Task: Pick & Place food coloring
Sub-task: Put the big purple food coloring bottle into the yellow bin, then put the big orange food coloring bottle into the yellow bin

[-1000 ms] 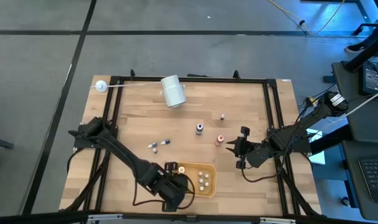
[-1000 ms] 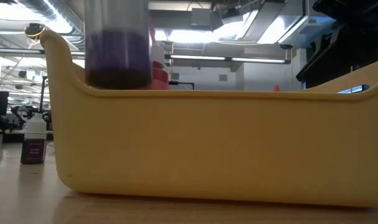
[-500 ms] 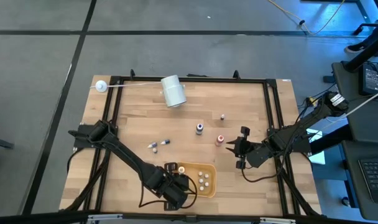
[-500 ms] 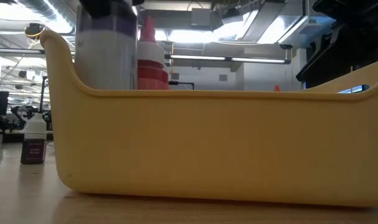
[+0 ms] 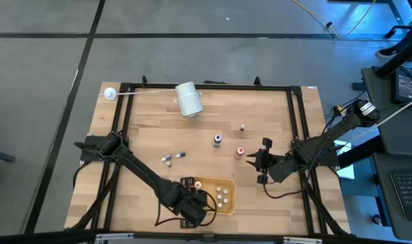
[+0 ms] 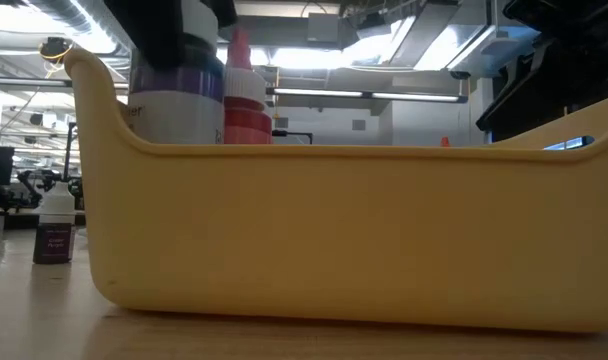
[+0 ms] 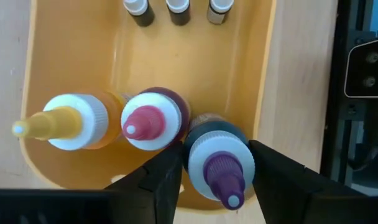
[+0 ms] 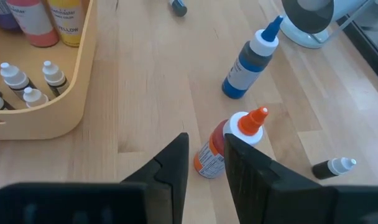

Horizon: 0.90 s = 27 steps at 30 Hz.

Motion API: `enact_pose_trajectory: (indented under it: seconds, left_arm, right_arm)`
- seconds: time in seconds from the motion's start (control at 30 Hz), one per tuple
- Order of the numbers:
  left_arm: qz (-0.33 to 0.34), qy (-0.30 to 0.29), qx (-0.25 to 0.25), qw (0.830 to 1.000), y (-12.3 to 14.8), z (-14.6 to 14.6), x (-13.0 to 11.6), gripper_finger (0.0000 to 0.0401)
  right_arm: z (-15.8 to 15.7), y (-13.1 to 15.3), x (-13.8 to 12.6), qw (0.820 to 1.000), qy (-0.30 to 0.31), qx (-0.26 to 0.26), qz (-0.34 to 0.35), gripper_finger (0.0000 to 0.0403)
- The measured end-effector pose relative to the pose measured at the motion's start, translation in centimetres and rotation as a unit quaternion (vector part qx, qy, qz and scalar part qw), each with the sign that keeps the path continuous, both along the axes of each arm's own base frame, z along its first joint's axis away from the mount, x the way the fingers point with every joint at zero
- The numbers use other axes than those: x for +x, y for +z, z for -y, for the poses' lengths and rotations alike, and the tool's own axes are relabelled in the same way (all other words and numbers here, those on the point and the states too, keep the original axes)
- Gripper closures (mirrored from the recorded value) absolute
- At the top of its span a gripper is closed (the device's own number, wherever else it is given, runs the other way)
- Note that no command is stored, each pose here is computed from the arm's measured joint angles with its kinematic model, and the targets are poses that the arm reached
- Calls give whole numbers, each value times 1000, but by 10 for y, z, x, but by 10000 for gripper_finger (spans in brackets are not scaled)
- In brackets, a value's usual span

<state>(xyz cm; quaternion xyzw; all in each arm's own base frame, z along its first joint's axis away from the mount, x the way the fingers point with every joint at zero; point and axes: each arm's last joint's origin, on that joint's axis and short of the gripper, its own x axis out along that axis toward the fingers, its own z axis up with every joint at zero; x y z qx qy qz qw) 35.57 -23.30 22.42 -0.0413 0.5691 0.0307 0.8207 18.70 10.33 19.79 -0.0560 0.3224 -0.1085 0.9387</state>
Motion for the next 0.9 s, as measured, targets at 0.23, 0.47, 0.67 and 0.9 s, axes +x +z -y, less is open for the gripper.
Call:
enact_pose_trajectory:
  seconds: [0.23,0.47,0.67,0.9]
  left_arm:
    - [4,0,-3,1000,0,1,1,219]
    - [-18,-15,-44,999,5,-1,0,220]
    - [2,-15,-61,998,27,-6,-6,217]
    - [67,-5,-11,998,68,-23,-23,220]
  right_arm:
    - [0,0,0,1000,0,0,0,299]
    - [0,0,0,1000,0,0,0,299]
    - [0,0,0,1000,0,1,1,299]
    - [0,0,0,1000,1,1,1,299]
